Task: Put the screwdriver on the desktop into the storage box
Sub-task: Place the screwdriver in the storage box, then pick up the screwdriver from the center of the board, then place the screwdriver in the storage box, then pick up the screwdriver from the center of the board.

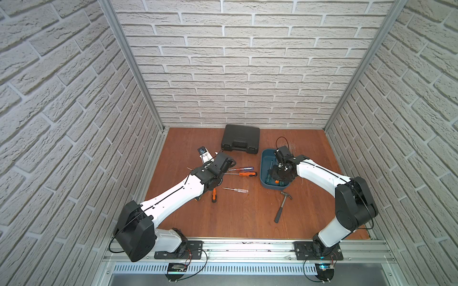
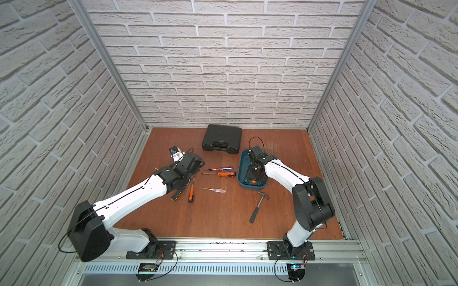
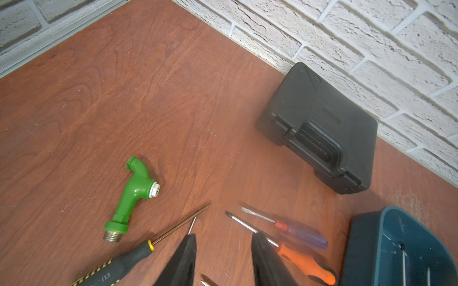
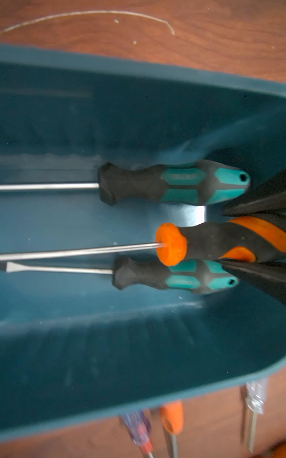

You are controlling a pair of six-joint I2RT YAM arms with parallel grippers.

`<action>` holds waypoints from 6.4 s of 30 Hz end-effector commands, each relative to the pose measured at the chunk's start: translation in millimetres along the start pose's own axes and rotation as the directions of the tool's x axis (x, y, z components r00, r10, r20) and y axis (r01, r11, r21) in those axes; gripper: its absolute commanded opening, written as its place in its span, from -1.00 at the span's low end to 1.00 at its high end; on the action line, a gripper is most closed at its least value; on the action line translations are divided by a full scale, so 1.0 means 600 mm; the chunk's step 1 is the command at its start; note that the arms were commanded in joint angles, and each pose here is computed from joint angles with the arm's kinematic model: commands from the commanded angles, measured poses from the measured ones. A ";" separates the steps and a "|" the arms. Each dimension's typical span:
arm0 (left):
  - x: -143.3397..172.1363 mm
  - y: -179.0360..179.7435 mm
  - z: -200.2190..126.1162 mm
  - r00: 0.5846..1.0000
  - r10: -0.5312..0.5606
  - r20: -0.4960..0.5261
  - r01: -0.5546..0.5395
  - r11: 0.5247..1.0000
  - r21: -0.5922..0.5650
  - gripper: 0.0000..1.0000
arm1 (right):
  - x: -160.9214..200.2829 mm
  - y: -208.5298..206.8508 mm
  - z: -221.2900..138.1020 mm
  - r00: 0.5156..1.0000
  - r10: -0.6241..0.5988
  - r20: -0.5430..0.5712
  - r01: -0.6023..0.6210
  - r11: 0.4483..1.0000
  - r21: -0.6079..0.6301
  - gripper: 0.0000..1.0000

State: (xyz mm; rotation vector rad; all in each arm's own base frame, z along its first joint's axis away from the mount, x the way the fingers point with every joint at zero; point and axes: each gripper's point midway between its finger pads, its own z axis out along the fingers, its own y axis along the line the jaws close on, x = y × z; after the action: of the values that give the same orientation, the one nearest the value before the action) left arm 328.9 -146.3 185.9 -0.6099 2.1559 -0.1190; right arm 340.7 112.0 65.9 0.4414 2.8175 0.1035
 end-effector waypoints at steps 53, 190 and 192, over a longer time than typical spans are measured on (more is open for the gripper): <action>0.272 0.122 0.043 0.616 0.353 -0.704 -0.405 0.909 0.100 0.04 | -0.017 -0.010 -0.096 0.985 -0.068 0.161 0.079 0.995 -0.064 0.10; 0.023 0.253 -0.051 0.866 -0.468 0.177 0.487 0.870 -0.079 0.18 | 0.184 0.291 0.047 0.147 -0.989 -0.009 0.950 0.144 -0.277 -0.11; 0.027 0.263 -0.053 0.856 -0.483 0.183 0.503 0.861 -0.079 0.18 | 0.184 0.289 0.055 0.139 -0.990 -0.022 0.953 0.140 -0.267 -0.13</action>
State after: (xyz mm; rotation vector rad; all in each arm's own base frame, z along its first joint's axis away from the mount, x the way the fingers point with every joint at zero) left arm 244.7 -33.9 152.0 -1.1549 1.8590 -0.2463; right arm 303.6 312.6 29.9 -1.5753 2.5645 0.1675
